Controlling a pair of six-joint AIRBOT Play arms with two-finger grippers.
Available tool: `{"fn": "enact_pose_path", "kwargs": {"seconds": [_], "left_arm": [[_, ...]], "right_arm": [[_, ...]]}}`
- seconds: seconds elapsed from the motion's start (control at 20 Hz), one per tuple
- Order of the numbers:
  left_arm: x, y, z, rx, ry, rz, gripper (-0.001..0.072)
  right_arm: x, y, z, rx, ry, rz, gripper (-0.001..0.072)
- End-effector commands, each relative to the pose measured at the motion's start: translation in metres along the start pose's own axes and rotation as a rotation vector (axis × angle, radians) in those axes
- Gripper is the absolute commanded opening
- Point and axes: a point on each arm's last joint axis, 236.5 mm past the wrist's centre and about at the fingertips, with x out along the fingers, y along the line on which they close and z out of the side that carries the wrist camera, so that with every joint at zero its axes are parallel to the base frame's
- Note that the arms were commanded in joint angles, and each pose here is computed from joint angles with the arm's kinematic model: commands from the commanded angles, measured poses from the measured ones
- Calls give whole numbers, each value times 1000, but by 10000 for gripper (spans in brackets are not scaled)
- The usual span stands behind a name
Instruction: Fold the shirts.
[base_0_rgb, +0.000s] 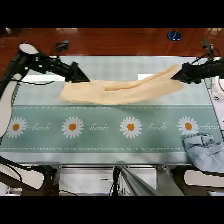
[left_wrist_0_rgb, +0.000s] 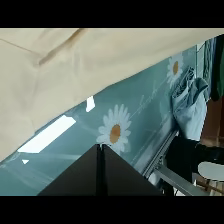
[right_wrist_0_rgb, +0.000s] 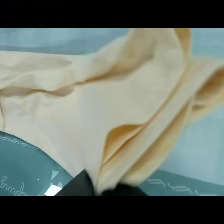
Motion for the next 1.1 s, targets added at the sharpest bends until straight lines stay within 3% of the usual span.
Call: {"fn": "enact_pose_path", "kwargs": {"seconds": [0.0, 0.35, 1.05], "left_arm": [[68, -43, -2, -1, 11, 10, 29], [182, -101, -29, -47, 10, 17, 28], [295, -98, -45, -200, -126, 51, 26]], "right_arm": [[-42, -3, -19, -18, 19, -60, 21], [-63, -8, -26, -51, 9, -135, 22], [-117, 74, -32, -166, -147, -34, 22]]}}
